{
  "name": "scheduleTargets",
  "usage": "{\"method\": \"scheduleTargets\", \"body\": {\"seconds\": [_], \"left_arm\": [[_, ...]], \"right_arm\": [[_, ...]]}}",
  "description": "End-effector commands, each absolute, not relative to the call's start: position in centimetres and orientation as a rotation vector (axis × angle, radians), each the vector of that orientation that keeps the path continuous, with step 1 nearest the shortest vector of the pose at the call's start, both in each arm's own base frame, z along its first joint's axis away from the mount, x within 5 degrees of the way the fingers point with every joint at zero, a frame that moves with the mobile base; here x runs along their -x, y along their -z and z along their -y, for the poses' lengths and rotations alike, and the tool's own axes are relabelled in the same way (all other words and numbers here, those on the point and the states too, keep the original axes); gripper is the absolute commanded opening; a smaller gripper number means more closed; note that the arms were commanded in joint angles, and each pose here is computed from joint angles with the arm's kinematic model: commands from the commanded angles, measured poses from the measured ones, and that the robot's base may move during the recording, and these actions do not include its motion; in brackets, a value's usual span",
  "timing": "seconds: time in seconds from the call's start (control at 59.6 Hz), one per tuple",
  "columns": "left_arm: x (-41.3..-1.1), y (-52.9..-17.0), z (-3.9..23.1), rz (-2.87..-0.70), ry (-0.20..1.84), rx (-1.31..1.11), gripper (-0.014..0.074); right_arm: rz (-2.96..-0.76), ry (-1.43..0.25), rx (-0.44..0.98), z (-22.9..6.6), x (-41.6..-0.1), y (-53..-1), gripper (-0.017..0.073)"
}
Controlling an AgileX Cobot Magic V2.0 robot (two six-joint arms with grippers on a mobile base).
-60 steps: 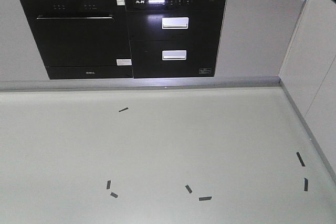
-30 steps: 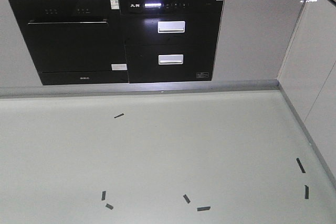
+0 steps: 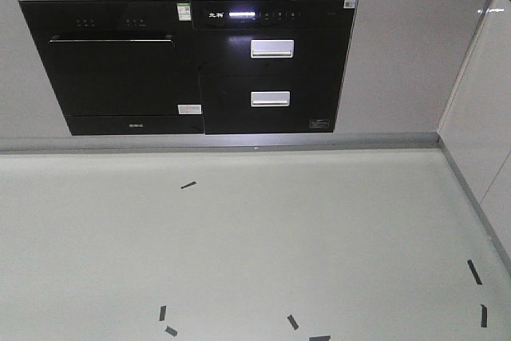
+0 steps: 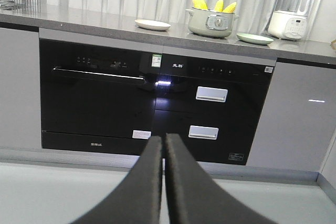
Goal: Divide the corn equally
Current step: 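Drive the base toward the counter with the pot and plates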
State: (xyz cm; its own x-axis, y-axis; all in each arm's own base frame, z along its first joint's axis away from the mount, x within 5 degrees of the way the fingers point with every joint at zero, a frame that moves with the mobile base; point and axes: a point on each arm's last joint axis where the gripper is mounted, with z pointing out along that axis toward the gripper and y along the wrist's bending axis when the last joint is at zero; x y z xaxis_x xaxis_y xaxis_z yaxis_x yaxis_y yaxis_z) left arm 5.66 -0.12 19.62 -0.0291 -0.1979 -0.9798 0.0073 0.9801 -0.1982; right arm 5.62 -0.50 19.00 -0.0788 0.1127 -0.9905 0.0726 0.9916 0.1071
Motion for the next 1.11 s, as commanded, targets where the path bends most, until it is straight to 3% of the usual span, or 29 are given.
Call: {"method": "scheduleTargets", "body": {"seconds": [0.0,1.09], "left_arm": [[-5.41,-21.21,0.04,-1.474,0.180,0.157,-0.0006],[-5.41,-21.21,0.04,-1.474,0.180,0.157,-0.0006]], "right_arm": [[-1.594,-0.031,-0.112,0.37,-5.67,-19.06,-0.0002],[-1.594,-0.031,-0.112,0.37,-5.67,-19.06,-0.0002]]}}
